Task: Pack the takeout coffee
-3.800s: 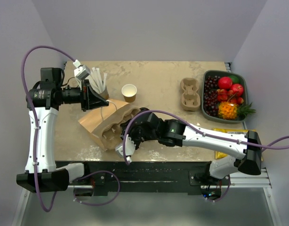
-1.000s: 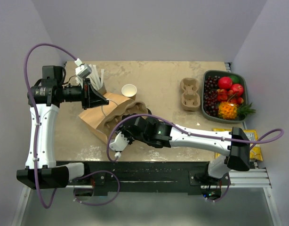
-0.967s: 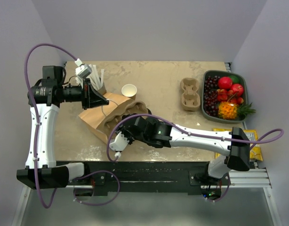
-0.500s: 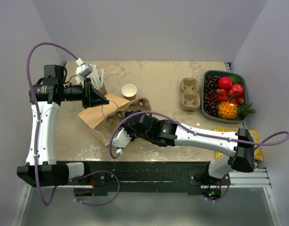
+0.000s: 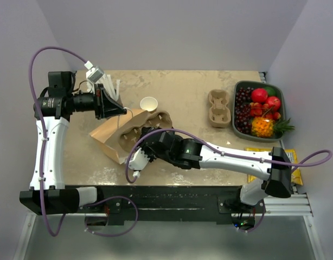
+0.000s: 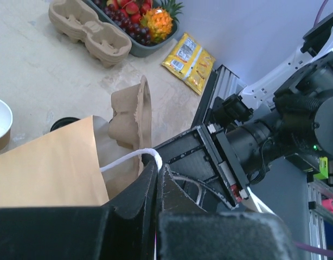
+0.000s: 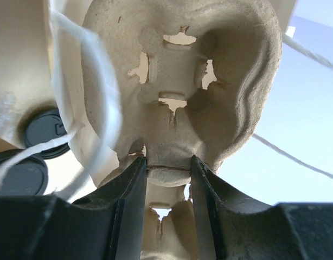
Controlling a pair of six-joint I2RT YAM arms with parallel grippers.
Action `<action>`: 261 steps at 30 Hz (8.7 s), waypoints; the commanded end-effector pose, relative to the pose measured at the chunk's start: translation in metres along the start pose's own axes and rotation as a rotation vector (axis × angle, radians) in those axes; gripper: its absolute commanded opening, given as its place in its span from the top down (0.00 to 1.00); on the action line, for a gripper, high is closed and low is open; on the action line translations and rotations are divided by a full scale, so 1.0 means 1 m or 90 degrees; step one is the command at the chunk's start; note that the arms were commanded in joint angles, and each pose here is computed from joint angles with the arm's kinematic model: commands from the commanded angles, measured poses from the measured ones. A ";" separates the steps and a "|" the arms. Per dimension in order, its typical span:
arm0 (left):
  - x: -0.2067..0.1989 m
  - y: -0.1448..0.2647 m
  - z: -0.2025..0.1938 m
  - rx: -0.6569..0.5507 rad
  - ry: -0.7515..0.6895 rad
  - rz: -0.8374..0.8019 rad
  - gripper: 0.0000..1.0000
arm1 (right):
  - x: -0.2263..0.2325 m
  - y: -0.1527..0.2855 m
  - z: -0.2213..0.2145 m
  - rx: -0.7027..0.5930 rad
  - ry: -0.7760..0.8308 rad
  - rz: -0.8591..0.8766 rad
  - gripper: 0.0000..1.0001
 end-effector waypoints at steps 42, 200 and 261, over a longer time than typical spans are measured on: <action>-0.026 -0.004 0.016 -0.164 0.016 -0.017 1.00 | -0.003 0.012 0.056 -0.094 -0.061 0.047 1.00; 0.025 -0.005 0.013 -0.051 0.053 0.086 1.00 | -0.036 0.017 0.013 0.008 -0.056 0.014 1.00; 0.023 -0.007 0.026 -0.179 0.155 0.166 1.00 | -0.051 0.010 0.056 0.055 0.018 0.022 1.00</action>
Point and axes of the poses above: each gripper's point midway between its finger pads, its own y axis back along the fingers, its own x axis along the line the jaws close on, z = x × y, the point moved 7 cm from there along y, back along the fingers, and after that the axes turned 9 degrees about -y, right-handed, at the moved point
